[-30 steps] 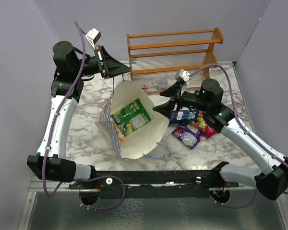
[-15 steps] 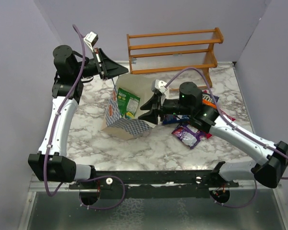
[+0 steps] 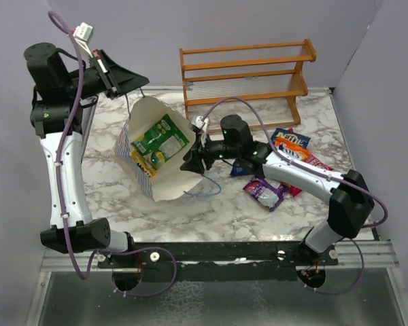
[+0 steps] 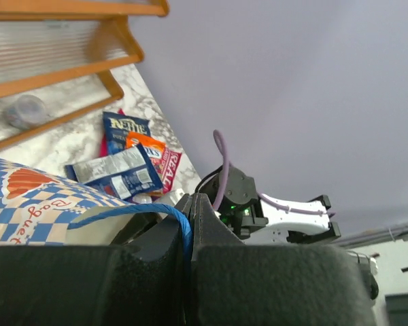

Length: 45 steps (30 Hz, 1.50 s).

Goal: Take the snacks out of the paper bag

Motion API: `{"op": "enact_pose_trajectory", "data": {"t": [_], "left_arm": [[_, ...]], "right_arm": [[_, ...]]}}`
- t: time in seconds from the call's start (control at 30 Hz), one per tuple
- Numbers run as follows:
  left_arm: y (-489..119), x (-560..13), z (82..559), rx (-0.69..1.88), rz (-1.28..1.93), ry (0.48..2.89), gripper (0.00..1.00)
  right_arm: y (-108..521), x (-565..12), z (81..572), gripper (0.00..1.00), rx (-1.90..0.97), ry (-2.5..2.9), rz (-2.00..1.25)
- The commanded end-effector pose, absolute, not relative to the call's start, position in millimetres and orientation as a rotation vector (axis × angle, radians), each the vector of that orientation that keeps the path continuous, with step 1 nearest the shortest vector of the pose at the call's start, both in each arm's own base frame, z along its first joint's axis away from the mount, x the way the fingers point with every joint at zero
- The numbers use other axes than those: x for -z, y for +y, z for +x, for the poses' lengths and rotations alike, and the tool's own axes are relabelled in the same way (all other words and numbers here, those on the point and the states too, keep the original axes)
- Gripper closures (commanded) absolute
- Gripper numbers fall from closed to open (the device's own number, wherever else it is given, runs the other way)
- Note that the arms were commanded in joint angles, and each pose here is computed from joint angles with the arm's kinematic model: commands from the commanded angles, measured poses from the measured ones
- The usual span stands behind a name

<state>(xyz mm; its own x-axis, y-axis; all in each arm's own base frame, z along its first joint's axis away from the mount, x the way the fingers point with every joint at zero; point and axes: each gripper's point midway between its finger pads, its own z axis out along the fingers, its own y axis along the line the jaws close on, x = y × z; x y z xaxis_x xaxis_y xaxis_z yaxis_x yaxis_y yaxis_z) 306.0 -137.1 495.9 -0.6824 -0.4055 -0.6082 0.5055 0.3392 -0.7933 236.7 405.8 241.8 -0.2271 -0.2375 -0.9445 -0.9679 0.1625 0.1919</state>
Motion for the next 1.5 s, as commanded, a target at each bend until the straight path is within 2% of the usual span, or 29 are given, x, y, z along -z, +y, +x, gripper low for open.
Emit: {"op": "enact_pose_trajectory", "data": {"t": [0.0,0.2,0.47,0.67,0.97,1.13,1.27,1.37,1.47], "left_arm": [[-122.2,-507.7,296.6,1.404,0.119,1.814,1.0],[-129.1,-496.7,290.0,1.455,0.133,1.783,1.0],[-175.7,-446.1,278.1,1.51,0.124,1.873,1.0],[-193.8,-447.5,272.2,1.567,0.121,1.876,1.0],[-215.2,-455.1,258.5,1.648,0.133,1.87,1.0],[-223.5,-452.5,251.2,1.666,0.137,1.881,1.0],[-231.2,-445.1,243.9,1.696,0.129,1.9,1.0],[-236.2,-446.6,240.4,1.692,0.126,1.895,1.0],[-237.9,-452.8,239.1,1.678,0.118,1.876,1.0]], "right_arm": [[441.0,-254.6,236.9,0.57,-1.209,1.531,-1.159],[464.1,-247.9,252.7,0.56,-1.231,1.59,-1.061],[445.8,-201.8,252.8,0.56,-1.124,1.676,-1.085],[429.3,-202.0,248.0,0.56,-1.058,1.675,-1.109],[444.5,-211.1,246.8,0.56,-1.001,1.645,-1.079],[446.2,-208.4,230.9,0.56,-0.998,1.652,-1.047],[450.9,-199.2,220.5,0.61,-0.988,1.631,-1.064],[455.0,-186.1,227.5,0.75,-0.976,1.675,-1.02],[458.1,-173.4,233.0,0.76,-0.958,1.711,-0.98]]}}
